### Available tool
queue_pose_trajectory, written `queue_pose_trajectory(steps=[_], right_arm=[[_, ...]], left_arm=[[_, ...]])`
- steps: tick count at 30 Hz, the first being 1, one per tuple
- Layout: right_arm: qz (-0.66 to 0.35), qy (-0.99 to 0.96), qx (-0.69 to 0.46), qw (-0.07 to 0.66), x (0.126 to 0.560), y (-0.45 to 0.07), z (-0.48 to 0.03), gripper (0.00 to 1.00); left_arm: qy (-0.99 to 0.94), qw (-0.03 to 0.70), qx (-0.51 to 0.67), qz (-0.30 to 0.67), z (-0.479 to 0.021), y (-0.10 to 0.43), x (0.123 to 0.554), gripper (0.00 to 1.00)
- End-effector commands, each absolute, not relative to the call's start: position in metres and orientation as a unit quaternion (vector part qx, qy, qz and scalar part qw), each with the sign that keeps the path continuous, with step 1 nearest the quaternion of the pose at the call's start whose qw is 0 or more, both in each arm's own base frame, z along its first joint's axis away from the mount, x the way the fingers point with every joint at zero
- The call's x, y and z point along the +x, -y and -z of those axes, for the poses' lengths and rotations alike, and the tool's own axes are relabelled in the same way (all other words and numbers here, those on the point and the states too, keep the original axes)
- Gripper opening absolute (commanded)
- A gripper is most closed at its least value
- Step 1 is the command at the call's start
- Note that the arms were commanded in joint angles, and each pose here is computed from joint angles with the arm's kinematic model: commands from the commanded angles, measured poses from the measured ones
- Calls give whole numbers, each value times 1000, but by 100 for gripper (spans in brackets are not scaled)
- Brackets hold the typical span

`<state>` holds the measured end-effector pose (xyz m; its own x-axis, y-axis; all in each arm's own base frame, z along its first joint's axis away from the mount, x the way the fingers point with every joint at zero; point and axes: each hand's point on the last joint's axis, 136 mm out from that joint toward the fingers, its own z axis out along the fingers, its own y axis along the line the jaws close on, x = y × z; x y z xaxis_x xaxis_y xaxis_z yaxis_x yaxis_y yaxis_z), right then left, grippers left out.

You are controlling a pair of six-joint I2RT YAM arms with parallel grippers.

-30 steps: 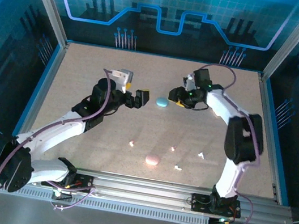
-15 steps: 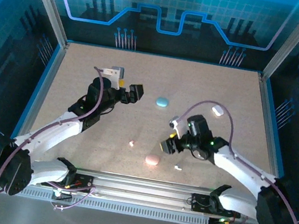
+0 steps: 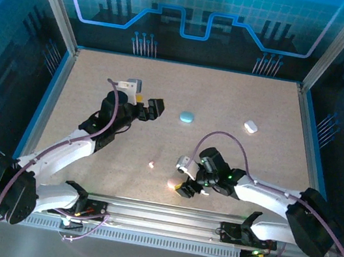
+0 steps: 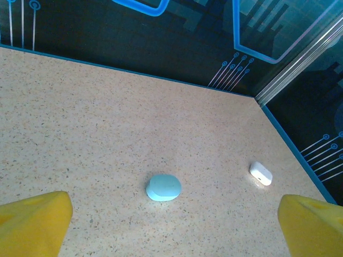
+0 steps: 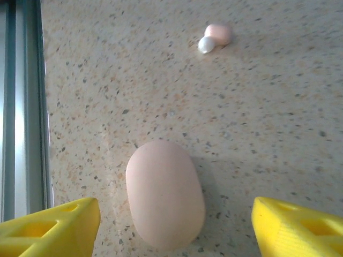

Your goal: Insert the wireless bluetooth earbuds into the charging case

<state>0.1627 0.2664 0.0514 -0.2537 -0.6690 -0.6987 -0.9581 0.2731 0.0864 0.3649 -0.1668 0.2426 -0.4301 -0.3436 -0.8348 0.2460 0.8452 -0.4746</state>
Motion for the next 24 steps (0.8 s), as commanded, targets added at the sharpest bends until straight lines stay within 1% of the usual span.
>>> queue_pose_trajectory(steps=[1,6,10,19,22,24], right_arm=[[-254,-717,-570,312,170,-280,-60,78],[-241,-716,-573,317,178,-282,-54,79],[-246,-714,-583,301,176,-286,-47,79],[-261,-719,-585,269,168,-288,-28,67],[-264,-721,-587,257,164,-288,-22,64],[-264,-722,-586,254,163,-288,-20,60]], left_arm=[[-786,547,-42,284,-252,162,364,99],[-789,544,-39,285,-250,163,365,99],[-790,543,-36,283,-250,163,366,99],[-793,534,-32,290,-247,169,370,99],[-794,533,-33,291,-247,170,370,99],[-793,534,-32,290,-248,169,371,99]])
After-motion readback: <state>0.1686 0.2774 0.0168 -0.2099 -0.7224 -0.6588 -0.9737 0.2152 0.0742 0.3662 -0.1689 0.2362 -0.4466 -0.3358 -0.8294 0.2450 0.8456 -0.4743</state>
